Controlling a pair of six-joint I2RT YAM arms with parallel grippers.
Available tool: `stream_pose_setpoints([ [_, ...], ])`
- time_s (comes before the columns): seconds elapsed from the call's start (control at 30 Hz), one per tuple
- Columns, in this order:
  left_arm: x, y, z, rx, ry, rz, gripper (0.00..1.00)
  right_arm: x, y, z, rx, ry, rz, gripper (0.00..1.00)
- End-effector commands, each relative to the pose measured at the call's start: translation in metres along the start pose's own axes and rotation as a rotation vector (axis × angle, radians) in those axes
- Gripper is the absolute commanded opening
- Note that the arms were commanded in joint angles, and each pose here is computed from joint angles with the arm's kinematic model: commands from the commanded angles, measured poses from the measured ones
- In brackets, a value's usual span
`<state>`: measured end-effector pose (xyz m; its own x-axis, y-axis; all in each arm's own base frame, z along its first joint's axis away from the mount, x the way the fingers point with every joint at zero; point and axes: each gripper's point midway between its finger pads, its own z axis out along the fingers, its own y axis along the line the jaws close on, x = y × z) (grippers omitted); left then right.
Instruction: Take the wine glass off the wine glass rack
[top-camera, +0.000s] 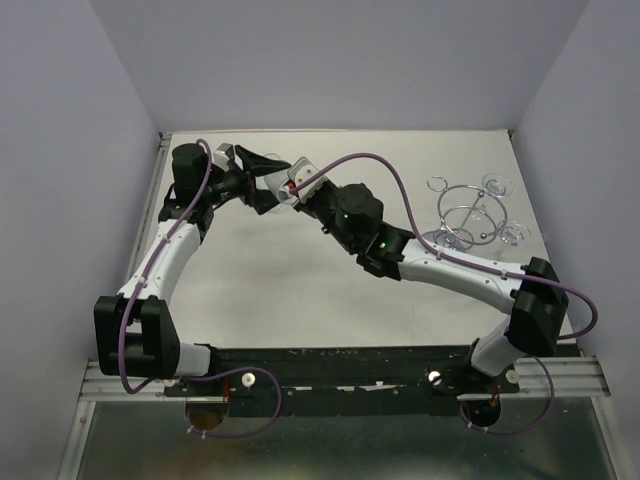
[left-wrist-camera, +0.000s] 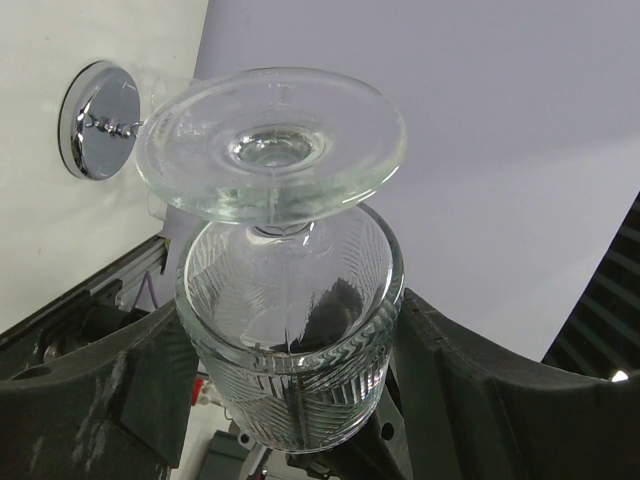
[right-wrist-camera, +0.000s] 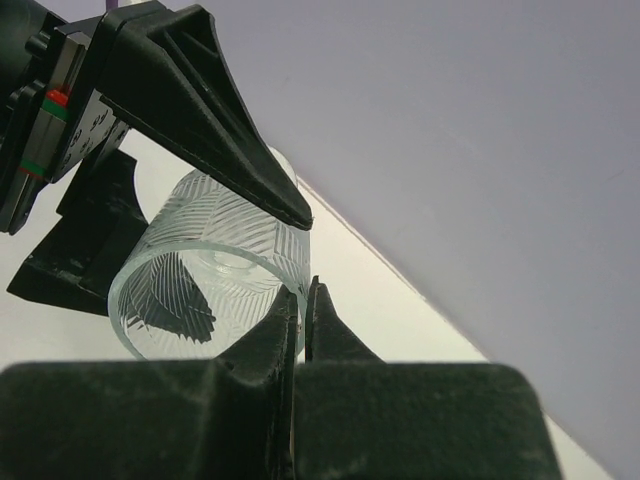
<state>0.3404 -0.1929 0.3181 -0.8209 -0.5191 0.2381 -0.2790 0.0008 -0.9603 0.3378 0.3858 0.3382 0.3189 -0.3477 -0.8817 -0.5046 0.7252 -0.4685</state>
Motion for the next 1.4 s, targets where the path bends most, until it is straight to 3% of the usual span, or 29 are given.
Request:
stream_pose_setpoints([
  [0.0, -0.004, -0.002, 0.002, 0.002, -0.018, 0.056, 0.0, -0.031, -0.012, 0.004, 0.035, -0.085, 0.069, 0.01],
  [0.07, -0.004, -0.012, 0.003, 0.026, -0.011, 0.092, 0.0, -0.029, -0.005, 0.006, 0.005, -0.083, 0.056, 0.03],
  [0.13, -0.004, -0.017, 0.004, 0.036, -0.003, 0.105, 0.0, -0.026, -0.005, 0.009, 0.02, -0.083, 0.064, 0.23],
  [0.17, -0.003, -0.018, 0.005, 0.037, 0.0, 0.106, 0.0, -0.027, -0.005, 0.009, 0.029, -0.086, 0.064, 0.25],
  [0.23, -0.002, -0.019, 0.006, 0.039, 0.007, 0.1, 0.0, -0.028, -0.007, 0.012, 0.048, -0.095, 0.063, 0.18],
  [0.3, 0.0, -0.018, 0.007, 0.037, 0.014, 0.079, 0.0, -0.031, -0.008, 0.013, 0.057, -0.105, 0.056, 0.17],
  [0.4, 0.002, -0.014, 0.008, 0.027, 0.028, 0.029, 0.0, -0.026, -0.009, 0.017, 0.081, -0.094, 0.054, 0.01],
  [0.47, 0.003, -0.008, 0.008, 0.001, 0.033, -0.016, 0.0, -0.026, -0.008, 0.018, 0.079, -0.1, 0.044, 0.01],
  [0.5, 0.002, -0.005, 0.008, -0.014, 0.03, -0.038, 0.06, -0.027, -0.009, 0.018, 0.083, -0.104, 0.045, 0.01],
  [0.6, 0.001, 0.0, 0.008, -0.032, 0.024, -0.032, 0.67, -0.031, -0.015, 0.018, 0.102, -0.109, 0.05, 0.01],
  [0.63, 0.0, 0.002, 0.008, -0.035, 0.026, -0.027, 0.8, -0.031, -0.018, 0.018, 0.109, -0.111, 0.05, 0.01],
  [0.73, -0.007, 0.005, 0.007, -0.037, 0.009, -0.018, 0.98, -0.037, -0.028, 0.015, 0.116, -0.119, 0.055, 0.01],
  [1.17, -0.041, 0.019, -0.017, -0.082, -0.116, 0.021, 0.99, -0.018, -0.1, -0.026, 0.135, -0.013, 0.006, 0.01],
  [1.37, -0.04, 0.0, -0.025, -0.056, -0.12, 0.245, 0.99, 0.002, -0.075, -0.055, -0.164, 0.083, -0.092, 0.01],
])
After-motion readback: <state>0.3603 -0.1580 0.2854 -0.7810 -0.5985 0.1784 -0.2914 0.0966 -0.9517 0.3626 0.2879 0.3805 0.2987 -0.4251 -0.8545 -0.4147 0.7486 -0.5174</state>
